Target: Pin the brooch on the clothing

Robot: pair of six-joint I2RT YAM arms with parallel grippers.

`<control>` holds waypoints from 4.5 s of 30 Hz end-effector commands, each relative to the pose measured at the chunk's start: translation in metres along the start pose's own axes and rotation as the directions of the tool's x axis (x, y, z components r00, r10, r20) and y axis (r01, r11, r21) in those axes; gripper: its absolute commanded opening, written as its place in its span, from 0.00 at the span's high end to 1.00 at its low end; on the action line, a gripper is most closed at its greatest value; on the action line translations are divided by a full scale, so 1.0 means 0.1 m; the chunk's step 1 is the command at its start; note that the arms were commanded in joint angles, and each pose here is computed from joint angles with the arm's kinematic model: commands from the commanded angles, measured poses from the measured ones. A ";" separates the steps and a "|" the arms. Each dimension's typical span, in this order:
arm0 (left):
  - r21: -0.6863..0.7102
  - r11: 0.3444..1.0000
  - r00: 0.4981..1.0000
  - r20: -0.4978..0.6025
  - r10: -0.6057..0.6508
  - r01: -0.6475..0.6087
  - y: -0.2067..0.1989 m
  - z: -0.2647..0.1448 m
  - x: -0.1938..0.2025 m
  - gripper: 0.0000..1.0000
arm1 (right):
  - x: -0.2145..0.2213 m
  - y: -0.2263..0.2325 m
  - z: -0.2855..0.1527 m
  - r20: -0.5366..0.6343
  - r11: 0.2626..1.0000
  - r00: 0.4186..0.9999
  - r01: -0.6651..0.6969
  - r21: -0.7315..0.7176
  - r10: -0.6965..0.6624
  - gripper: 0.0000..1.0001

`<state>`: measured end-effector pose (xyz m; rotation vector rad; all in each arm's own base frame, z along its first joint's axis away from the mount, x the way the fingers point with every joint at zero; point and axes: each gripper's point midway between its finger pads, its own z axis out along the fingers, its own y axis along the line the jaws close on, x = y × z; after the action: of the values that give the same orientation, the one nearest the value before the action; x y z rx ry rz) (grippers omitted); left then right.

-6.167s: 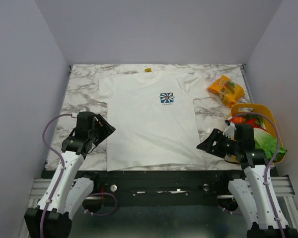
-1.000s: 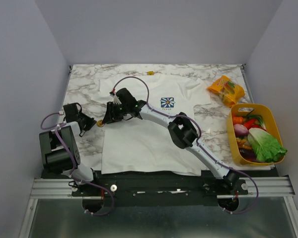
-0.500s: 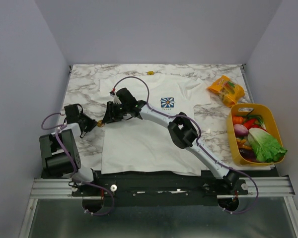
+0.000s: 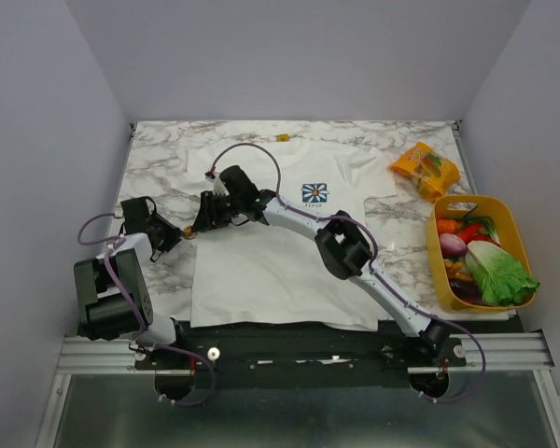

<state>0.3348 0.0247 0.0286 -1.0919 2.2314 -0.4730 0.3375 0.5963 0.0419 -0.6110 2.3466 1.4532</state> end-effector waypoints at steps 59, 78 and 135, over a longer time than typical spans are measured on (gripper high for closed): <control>-0.075 0.997 0.999 0.034 0.007 -0.004 0.00 -0.09 -0.19 0.45 | 0.17 -0.02 0.12 -0.044 0.998 0.998 0.051 -0.034 -0.052 0.56; -0.086 0.995 0.986 -0.165 0.025 -0.039 0.07 0.23 0.18 0.44 | 0.32 -0.22 0.11 -0.085 0.998 0.995 -0.059 0.015 0.060 0.55; -0.037 0.996 0.991 -0.107 0.079 -0.084 0.08 -0.23 0.37 0.52 | 0.47 -0.06 -0.56 -0.118 0.991 0.992 0.066 0.121 -0.051 0.73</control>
<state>0.3046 -0.0012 0.0305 -1.0259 2.3629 -0.5018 0.3023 0.5515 0.0694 -0.7422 2.3831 1.3924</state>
